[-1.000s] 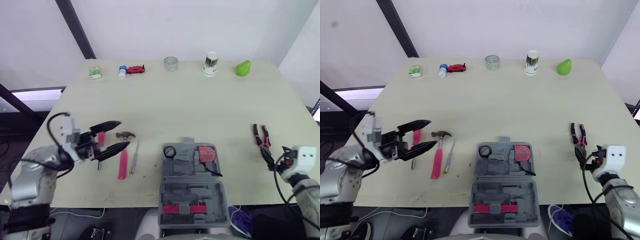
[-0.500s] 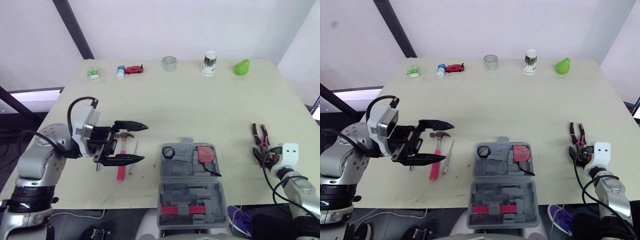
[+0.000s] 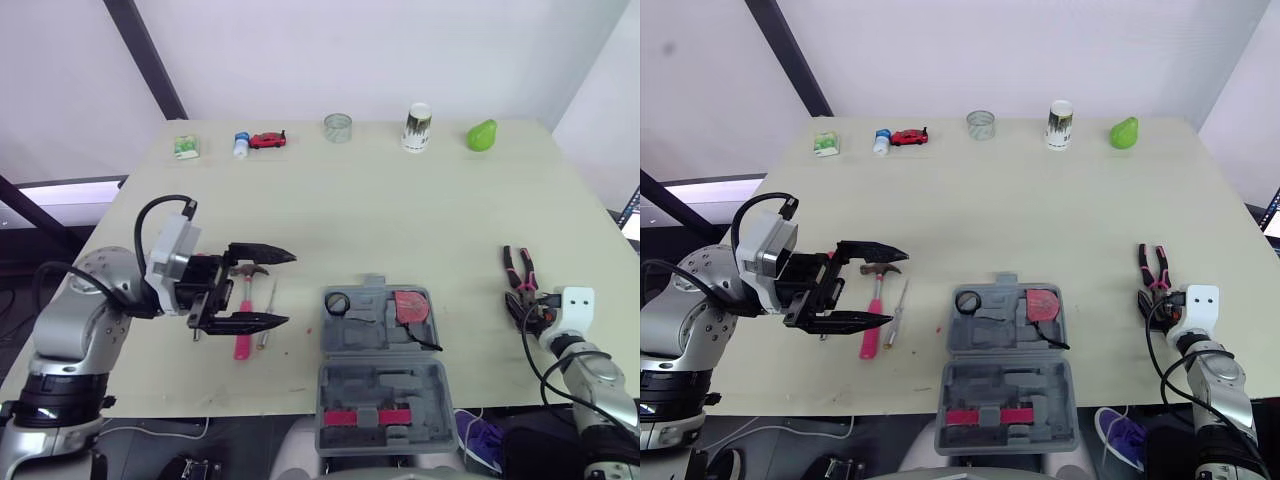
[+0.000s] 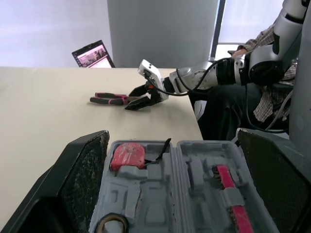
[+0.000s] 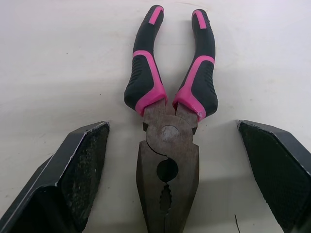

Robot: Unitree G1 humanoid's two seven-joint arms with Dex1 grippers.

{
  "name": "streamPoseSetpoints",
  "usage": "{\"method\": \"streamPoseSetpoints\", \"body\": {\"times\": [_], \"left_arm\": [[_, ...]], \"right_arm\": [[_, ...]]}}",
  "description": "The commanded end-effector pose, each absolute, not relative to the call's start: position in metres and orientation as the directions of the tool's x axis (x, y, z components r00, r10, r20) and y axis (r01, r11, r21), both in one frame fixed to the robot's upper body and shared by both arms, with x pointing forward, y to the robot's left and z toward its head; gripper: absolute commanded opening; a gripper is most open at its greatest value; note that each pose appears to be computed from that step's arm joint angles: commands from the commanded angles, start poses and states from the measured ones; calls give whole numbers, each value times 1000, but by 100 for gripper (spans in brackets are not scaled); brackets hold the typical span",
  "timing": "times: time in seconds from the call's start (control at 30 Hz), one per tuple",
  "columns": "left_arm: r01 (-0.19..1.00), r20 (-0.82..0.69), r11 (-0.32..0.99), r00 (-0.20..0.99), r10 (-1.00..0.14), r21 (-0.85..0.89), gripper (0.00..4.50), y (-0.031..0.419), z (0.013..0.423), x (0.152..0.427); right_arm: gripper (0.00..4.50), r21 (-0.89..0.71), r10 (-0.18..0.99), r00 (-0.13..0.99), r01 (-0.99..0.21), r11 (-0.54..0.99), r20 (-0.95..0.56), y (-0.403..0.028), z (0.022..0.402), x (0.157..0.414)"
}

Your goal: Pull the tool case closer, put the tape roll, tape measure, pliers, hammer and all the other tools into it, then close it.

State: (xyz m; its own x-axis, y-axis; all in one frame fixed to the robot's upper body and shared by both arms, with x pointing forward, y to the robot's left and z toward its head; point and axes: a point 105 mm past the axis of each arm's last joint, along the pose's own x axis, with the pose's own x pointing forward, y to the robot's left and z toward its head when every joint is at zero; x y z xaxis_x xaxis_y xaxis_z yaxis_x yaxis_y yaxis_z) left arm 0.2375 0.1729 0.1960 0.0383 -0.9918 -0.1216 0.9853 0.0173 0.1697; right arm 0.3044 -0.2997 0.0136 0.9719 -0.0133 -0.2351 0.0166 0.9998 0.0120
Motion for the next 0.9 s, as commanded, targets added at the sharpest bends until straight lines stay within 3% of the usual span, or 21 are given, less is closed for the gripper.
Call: {"method": "streamPoseSetpoints", "body": {"times": [0.03,0.13,0.17,0.2,0.27,0.47,0.57,0.8,0.9], "left_arm": [[981,-123,6,30,-992,193,450,174,198,235],[981,-121,11,35,-992,194,450,175,198,236],[981,-119,12,36,-992,194,450,175,198,236],[981,-118,13,36,-992,194,450,175,198,237],[981,-112,16,38,-993,194,450,175,198,237],[981,-99,29,48,-994,193,450,176,198,237],[981,-99,30,50,-994,190,450,179,196,237],[976,-91,41,62,-994,213,450,184,197,240],[978,-118,16,42,-992,208,450,189,191,242]], "right_arm": [[374,0,-20,966,20,1000,-257,-303,8,302],[239,5,-9,966,10,1000,-258,-301,7,302],[227,5,-6,966,8,1000,-258,-301,7,301],[148,4,-5,966,7,1000,-259,-300,7,302],[97,7,0,967,2,1000,-256,-300,6,301],[98,-21,-32,977,28,999,-211,-308,15,300],[98,-57,18,990,-26,998,-137,-303,35,300],[98,-221,324,941,-337,915,-97,-264,83,294],[98,-286,553,822,-567,772,-138,-232,107,284]]}}
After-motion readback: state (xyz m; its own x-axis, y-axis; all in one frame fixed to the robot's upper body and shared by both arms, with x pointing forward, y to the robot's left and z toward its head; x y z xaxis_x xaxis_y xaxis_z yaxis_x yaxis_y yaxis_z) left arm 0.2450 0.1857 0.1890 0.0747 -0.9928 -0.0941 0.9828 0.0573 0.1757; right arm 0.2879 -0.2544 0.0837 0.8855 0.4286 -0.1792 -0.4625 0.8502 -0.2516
